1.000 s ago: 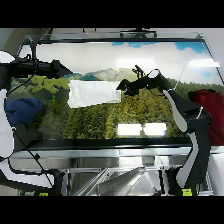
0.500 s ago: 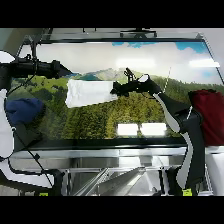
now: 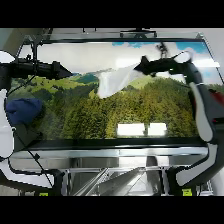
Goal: Fold the shirts.
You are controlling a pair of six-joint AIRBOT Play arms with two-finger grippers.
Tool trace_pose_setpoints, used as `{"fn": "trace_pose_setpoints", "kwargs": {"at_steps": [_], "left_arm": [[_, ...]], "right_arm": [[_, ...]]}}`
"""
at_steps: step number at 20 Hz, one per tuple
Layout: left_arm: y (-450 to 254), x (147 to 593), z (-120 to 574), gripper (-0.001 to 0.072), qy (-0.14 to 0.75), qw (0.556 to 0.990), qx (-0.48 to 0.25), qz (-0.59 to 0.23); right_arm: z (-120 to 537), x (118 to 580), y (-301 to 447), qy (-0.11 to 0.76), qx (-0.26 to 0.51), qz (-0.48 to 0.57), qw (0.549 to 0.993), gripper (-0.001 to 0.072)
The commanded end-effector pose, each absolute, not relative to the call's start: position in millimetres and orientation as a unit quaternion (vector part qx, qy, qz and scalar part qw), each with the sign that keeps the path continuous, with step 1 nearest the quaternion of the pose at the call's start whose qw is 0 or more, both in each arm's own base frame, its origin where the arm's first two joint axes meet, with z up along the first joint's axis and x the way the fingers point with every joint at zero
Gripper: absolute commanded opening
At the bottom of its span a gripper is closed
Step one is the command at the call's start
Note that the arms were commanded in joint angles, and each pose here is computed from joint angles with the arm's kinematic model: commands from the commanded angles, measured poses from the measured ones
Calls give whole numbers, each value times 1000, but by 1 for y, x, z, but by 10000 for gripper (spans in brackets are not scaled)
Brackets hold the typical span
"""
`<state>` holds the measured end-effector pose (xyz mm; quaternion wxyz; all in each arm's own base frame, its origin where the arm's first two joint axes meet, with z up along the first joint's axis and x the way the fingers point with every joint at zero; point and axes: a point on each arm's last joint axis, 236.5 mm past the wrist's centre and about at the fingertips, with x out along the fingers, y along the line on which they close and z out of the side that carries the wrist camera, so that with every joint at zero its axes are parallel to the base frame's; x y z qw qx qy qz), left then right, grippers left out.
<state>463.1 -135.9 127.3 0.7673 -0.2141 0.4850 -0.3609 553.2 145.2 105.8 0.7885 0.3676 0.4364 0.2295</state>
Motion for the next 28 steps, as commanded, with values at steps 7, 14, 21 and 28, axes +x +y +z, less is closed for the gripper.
{"fn": "trace_pose_setpoints", "kwargs": {"at_steps": [7,14,21,28], "left_arm": [[-136,462,127,4,486,766,-214,-361],[-136,462,126,4,487,766,-214,-361],[-137,460,126,3,490,763,-213,-364],[-138,458,126,4,493,760,-212,-367]], "right_arm": [[184,511,-156,296,483,-33,823,16],[225,426,-249,246,476,-110,837,16],[225,409,-263,250,460,-118,844,16],[172,337,-273,354,417,-237,803,15]]}}
